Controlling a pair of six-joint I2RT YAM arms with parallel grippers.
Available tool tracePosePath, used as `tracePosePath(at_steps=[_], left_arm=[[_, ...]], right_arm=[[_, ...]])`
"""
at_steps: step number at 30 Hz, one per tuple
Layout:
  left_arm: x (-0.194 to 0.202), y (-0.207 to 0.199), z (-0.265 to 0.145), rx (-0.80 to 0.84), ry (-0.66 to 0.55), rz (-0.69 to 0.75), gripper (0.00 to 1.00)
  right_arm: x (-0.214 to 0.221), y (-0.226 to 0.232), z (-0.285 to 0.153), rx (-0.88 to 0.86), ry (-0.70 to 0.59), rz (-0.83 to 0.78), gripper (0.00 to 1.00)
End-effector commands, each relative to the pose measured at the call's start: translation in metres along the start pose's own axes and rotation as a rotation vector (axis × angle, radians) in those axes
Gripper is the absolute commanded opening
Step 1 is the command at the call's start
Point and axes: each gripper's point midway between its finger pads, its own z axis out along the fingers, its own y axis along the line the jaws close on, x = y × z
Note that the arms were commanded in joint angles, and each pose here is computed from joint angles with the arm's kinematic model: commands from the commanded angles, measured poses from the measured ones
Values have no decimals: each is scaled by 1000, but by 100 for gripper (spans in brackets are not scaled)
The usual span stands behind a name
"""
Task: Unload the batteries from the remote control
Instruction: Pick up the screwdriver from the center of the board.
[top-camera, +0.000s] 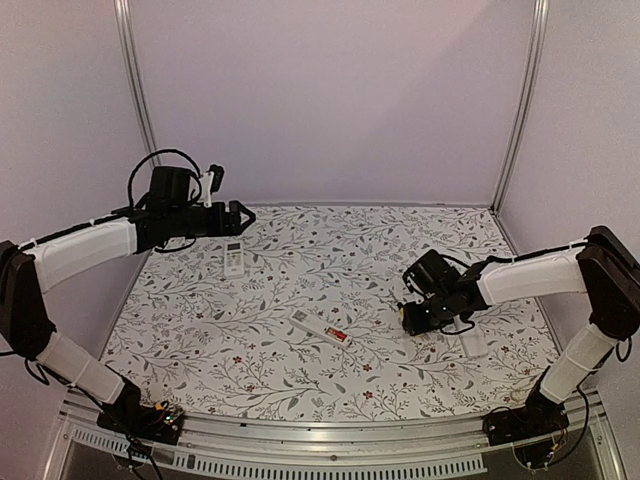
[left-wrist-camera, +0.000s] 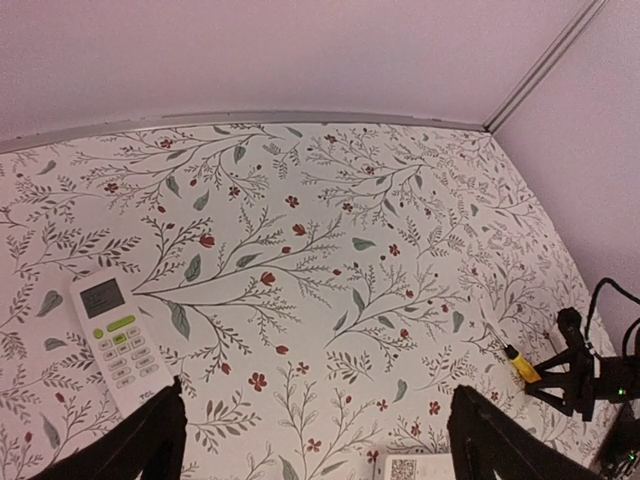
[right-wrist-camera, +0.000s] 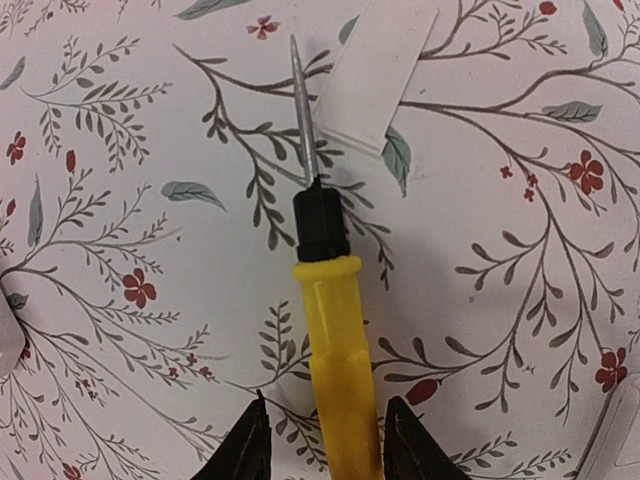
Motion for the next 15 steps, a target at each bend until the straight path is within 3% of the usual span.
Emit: tracePosePath(at_steps=[1, 6, 15], left_arm=[[-3, -5, -5, 20, -20, -4, 91], [-2, -6, -5, 24, -19, -4, 90], [-2, -8, -5, 34, -15, -2, 90]], right_arm=[[3, 1, 5, 44, 17, -17, 37], [6, 2, 6, 48, 27, -25, 32], [9, 3, 12, 40, 37, -17, 14]])
